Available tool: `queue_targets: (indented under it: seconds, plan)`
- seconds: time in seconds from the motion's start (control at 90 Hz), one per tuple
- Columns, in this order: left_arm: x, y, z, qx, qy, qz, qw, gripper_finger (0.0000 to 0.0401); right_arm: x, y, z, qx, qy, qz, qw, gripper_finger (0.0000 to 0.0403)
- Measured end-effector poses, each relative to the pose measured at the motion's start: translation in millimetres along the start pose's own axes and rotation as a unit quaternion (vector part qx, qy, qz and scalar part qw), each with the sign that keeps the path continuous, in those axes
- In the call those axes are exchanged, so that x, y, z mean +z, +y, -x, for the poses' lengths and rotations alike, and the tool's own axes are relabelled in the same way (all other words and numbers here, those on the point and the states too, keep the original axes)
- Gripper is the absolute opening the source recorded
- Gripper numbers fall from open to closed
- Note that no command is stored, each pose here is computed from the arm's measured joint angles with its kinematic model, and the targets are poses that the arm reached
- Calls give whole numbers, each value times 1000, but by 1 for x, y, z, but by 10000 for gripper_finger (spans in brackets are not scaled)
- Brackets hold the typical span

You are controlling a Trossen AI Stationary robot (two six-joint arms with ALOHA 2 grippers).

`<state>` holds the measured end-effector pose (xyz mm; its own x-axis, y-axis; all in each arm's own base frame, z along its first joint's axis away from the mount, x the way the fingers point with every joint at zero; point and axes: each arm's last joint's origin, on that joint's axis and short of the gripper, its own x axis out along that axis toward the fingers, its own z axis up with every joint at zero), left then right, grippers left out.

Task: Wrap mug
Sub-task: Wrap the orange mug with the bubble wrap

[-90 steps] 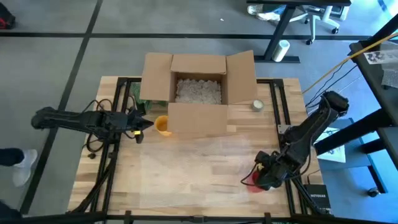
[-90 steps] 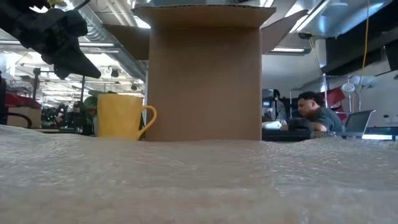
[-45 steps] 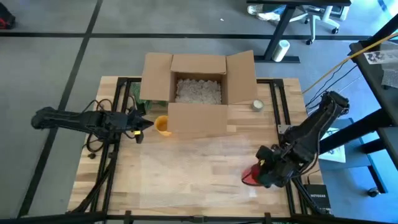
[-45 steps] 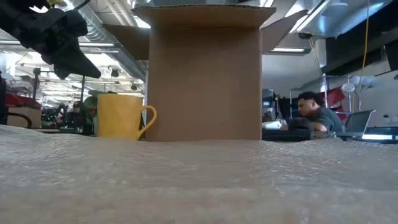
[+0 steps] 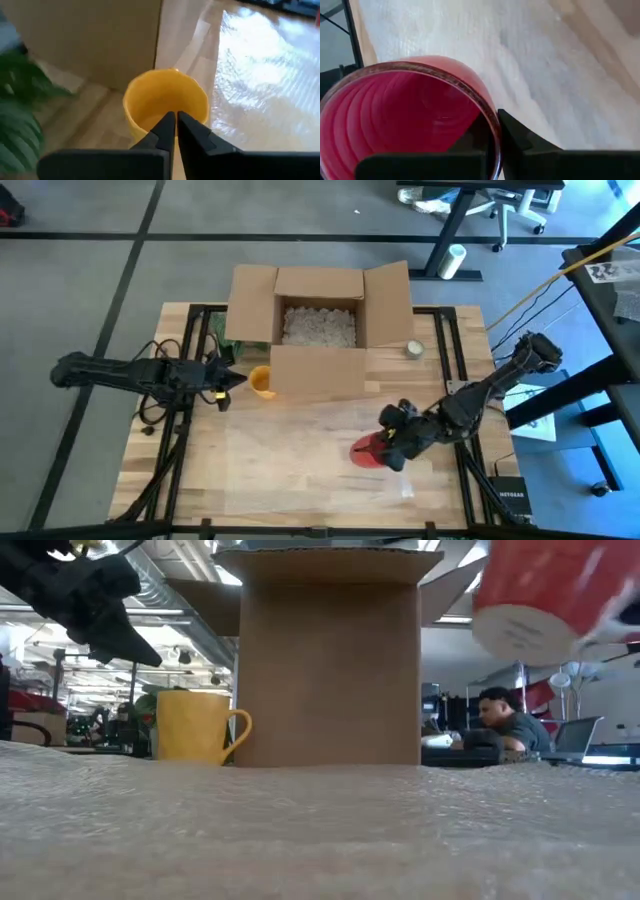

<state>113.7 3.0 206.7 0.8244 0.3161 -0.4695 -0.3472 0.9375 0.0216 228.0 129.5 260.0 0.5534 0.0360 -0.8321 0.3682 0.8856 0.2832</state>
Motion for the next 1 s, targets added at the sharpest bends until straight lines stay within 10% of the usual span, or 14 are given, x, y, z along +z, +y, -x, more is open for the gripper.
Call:
queue_targets:
  seconds: [1.0]
  plan:
    - [2,0,0,-2,-10,49,999,0,57,-5,-62,109,-34,52,992,0]
